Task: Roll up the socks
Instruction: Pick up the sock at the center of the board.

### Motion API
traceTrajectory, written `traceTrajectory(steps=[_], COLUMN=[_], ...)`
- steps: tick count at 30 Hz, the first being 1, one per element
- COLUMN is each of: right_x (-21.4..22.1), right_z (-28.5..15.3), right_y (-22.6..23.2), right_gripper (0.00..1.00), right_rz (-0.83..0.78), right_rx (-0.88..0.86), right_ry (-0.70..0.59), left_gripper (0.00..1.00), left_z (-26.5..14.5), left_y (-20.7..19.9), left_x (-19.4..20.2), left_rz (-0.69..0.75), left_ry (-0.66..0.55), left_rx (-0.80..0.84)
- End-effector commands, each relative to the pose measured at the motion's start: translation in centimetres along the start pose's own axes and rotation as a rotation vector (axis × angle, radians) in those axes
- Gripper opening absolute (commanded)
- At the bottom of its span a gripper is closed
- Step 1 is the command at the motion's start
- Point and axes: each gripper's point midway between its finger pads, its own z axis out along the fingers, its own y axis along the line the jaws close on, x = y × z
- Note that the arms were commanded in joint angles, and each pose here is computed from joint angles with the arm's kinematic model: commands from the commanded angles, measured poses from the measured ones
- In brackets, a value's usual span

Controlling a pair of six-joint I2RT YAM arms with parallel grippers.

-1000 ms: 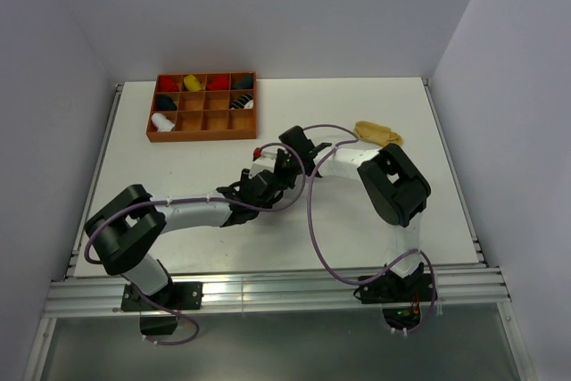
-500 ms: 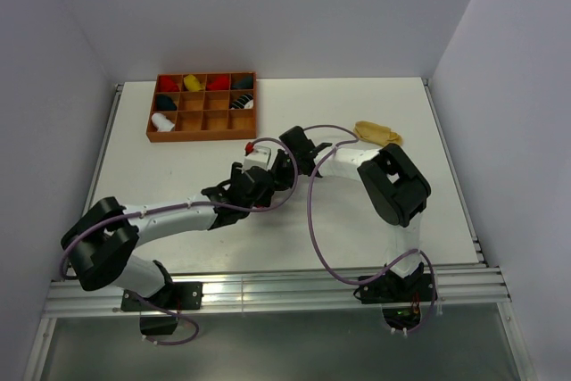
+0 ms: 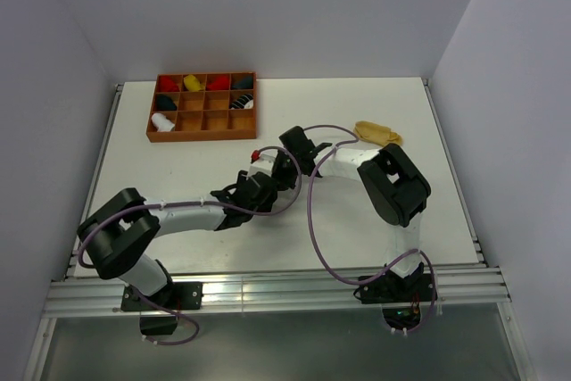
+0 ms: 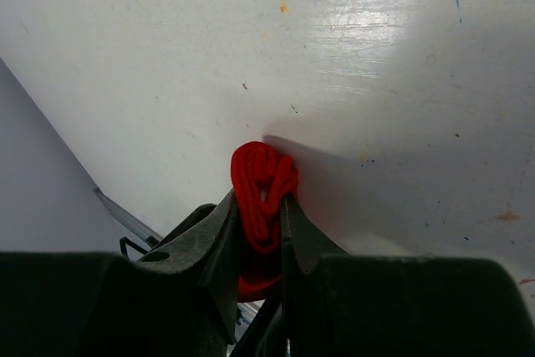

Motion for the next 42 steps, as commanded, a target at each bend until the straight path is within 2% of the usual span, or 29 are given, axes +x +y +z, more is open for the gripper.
traceTrajectory(steps=[1,9,14,15,19,20,22,23,25,26,29,32,36,40,42], right_x=[-0.4,-0.4,-0.4,-0.4,-0.4,-0.4,-0.8,-1.1,-1.8,-2.6,-4.7,-6.2,-9.3,-10.3,-10.3], right_z=[-0.8,-0.6,-0.5,-0.5,-0.9,-1.0,-1.9,-2.2,-3.5,-4.1,-6.6,-9.0,-13.2,-16.2,-17.4], right_y=[0.9,1.1,1.1,1.2,1.6,1.8,2.4,2.4,3.0,2.9,3.1,3.1,1.9,0.1,-0.2], right_gripper=[0.00,0.00,0.00,0.00,0.00,0.00,0.10,0.19,0.30,0.41,0.57,0.66,0.68,0.68,0.68], right_rz=[-0.014,-0.005,-0.005,-0.003,-0.013,-0.014,-0.029,-0.026,-0.037,-0.026,-0.026,-0.017,-0.004,-0.022,-0.059], right_rx=[-0.025,-0.025,-0.022,-0.024,-0.039,-0.043,-0.060,-0.058,-0.079,-0.080,-0.099,-0.111,-0.117,-0.092,-0.095], right_ry=[-0.017,-0.008,-0.007,-0.006,-0.009,-0.010,-0.026,-0.037,-0.062,-0.079,-0.137,-0.187,-0.284,-0.352,-0.379], left_gripper=[0.62,0.52,0.41,0.28,0.01,0.01,0.01,0.01,0.01,0.01,0.01,0.01,0.01,0.01,0.01], left_z=[0.8,2.1,2.5,2.5,2.2,2.0,1.4,1.2,0.5,0.4,-0.3,-0.9,-1.3,-1.5,-1.6], left_y=[-0.5,-0.7,-0.7,-0.8,-0.9,-0.9,-0.8,-0.7,-0.4,0.0,1.0,1.9,3.2,7.2,9.7], left_x=[0.8,2.2,2.7,2.7,2.3,2.2,1.3,1.2,-0.2,-0.5,-2.4,-4.2,-6.5,-9.0,-11.7], left_rz=[-0.007,0.037,0.054,0.057,0.046,0.041,0.013,-0.005,-0.049,-0.071,-0.123,-0.164,-0.239,-0.327,-0.377], left_ry=[0.009,0.063,0.080,0.083,0.073,0.068,0.045,0.040,0.010,0.003,-0.039,-0.070,-0.107,-0.120,-0.159], left_rx=[0.018,-0.001,-0.009,-0.002,0.010,0.010,0.025,0.032,0.052,0.052,0.059,0.055,0.044,-0.074,-0.144])
